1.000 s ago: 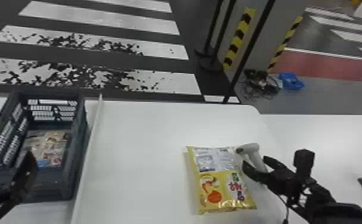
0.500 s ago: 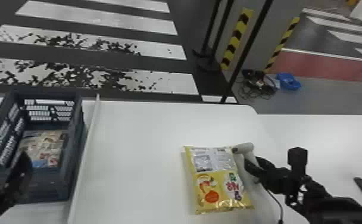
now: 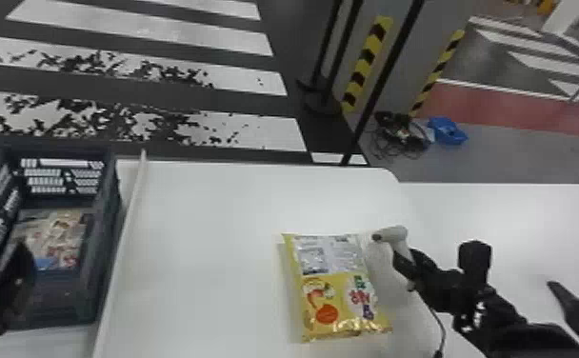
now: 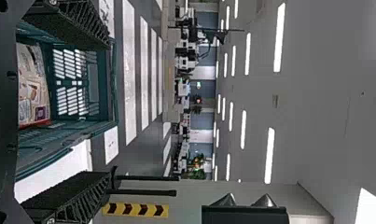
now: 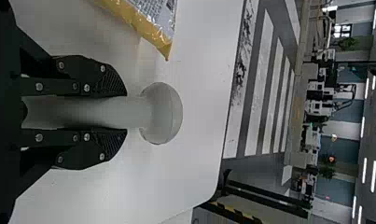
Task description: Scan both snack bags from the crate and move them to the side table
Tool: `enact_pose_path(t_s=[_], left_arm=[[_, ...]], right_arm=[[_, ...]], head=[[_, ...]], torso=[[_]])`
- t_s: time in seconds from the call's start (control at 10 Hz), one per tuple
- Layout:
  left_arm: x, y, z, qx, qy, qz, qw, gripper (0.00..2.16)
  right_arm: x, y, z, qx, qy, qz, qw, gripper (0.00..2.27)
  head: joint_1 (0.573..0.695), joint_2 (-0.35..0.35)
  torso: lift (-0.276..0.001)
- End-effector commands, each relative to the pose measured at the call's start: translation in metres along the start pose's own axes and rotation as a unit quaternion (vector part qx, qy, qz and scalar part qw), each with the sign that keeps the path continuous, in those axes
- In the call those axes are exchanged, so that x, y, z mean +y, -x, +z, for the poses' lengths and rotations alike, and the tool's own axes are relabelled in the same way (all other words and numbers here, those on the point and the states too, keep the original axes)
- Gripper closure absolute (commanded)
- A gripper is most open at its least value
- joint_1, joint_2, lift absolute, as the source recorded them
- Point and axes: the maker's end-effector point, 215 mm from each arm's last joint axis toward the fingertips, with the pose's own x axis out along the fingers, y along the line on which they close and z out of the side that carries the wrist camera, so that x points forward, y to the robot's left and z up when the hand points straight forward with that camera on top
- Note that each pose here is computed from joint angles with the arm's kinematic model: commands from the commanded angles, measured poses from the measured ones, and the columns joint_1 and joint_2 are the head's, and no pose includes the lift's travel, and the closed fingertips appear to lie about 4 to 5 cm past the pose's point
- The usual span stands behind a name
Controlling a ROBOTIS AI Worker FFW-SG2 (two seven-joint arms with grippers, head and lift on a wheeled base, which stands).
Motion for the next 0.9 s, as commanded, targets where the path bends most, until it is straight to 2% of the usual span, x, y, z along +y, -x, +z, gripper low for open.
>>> enact_pose_path(t_s=[0.0,0.2,0.4,0.5,0.6,0.8], left_arm=[[-0.001,0.000,0.002,-0.001,0.000,-0.001,1.0000,0.03],[-0.008,-0.003,-0.002,0.000,0.004,-0.006,1.0000,0.03],[-0.018,-0.006,-0.003,0.000,0.005,-0.015,0.9999,0.03],[-0.018,-0.007,-0.003,0.000,0.004,-0.015,0.9999,0.03],[-0.019,-0.007,-0.003,-0.001,0.005,-0.017,0.9998,0.03],[-0.019,-0.007,-0.006,0.000,0.003,-0.019,0.9998,0.03]], right_arm=[[-0.010,0.021,0.022,-0.020,-0.020,-0.023,0.999,2.24],[0.002,0.057,0.065,-0.042,-0.083,-0.033,0.995,2.24],[0.048,0.086,0.091,-0.046,-0.142,-0.010,0.989,2.24],[0.077,0.093,0.084,-0.016,-0.164,0.013,0.986,2.24],[0.097,0.100,0.072,0.009,-0.171,0.016,0.985,2.24],[0.125,0.106,0.063,0.017,-0.166,0.023,0.986,2.24]], head=[[0.695,-0.326],[0.695,-0.348],[0.695,-0.339],[0.695,-0.329],[0.695,-0.301],[0.695,-0.257]], torso=[[-0.095],[-0.095],[-0.095],[-0.095],[-0.095],[-0.095]])
